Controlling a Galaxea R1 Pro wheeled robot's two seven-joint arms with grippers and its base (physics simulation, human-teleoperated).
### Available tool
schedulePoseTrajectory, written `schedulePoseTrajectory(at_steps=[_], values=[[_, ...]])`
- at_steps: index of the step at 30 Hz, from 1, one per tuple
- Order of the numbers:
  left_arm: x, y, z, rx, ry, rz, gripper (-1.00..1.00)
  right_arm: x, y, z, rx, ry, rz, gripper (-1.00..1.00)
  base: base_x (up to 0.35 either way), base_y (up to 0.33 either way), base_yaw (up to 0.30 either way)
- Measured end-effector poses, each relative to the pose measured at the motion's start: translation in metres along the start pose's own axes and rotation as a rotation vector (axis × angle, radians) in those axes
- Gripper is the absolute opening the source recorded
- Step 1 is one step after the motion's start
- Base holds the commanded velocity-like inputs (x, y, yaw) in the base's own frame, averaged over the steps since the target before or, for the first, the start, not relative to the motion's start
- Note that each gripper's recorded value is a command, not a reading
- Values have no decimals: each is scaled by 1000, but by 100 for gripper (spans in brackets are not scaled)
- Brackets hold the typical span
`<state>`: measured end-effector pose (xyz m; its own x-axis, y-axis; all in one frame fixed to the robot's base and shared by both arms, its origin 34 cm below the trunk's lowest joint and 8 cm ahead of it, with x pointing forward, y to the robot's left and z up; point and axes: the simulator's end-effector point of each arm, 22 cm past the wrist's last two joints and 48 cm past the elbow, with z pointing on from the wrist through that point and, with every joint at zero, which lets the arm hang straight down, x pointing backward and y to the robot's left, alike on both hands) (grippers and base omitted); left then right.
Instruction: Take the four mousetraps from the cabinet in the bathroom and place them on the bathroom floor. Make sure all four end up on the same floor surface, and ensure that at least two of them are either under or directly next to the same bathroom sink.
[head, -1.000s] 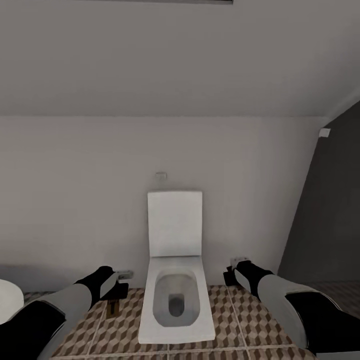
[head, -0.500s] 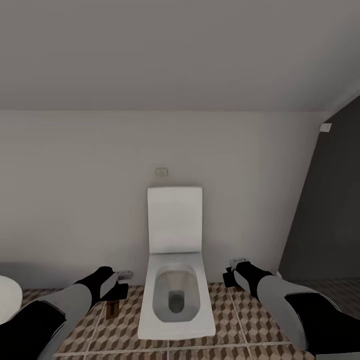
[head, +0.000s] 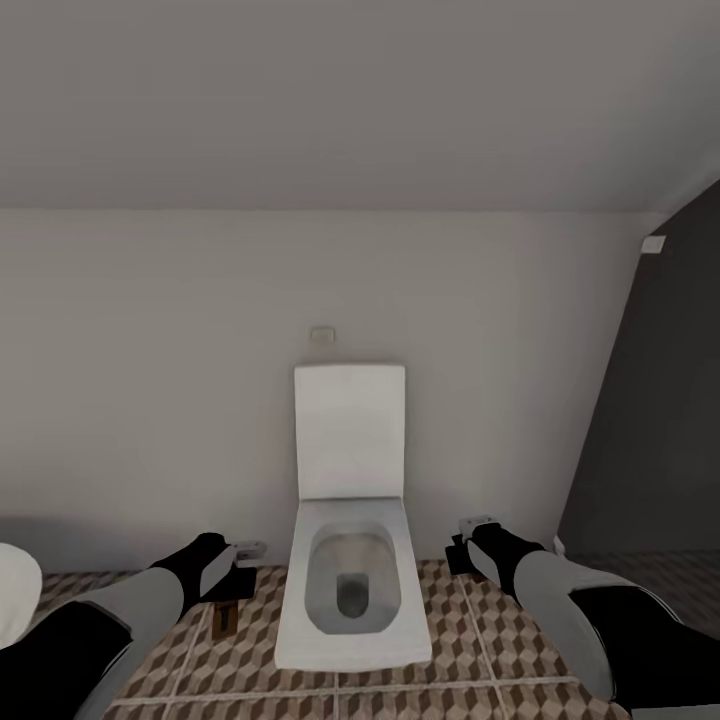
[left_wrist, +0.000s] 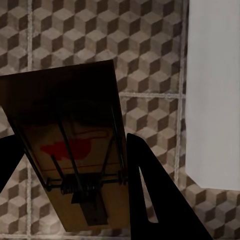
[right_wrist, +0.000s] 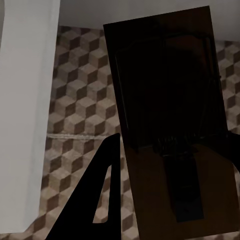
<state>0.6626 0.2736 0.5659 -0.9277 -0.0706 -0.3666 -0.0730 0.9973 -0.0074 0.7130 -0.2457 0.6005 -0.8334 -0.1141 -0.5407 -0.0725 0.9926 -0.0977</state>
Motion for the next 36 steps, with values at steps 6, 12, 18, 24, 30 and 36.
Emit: schedulePoseTrajectory(at_steps=[6, 12, 18, 24, 30, 36], values=[[6, 0, 11, -1, 1, -1, -100, 8, 1, 9, 0, 0, 0, -100, 0, 0, 0], [13, 1, 21, 0, 1, -1, -100, 17, 3, 18, 0, 0, 0, -100, 0, 0, 0], [19, 2, 32, -1, 0, -1, -100, 25, 4, 27, 0, -1, 0, -100, 0, 0, 0], [26, 2, 43, -3, 0, -1, -100, 33, 5, 36, 0, -1, -1, -100, 0, 0, 0], [33, 3, 53, -5, 0, -1, -100, 42, 7, 46, 0, -1, -1, -100, 0, 0, 0], [39, 3, 64, -6, -3, -1, -100, 51, 8, 55, 1, -1, -1, -100, 0, 0, 0]])
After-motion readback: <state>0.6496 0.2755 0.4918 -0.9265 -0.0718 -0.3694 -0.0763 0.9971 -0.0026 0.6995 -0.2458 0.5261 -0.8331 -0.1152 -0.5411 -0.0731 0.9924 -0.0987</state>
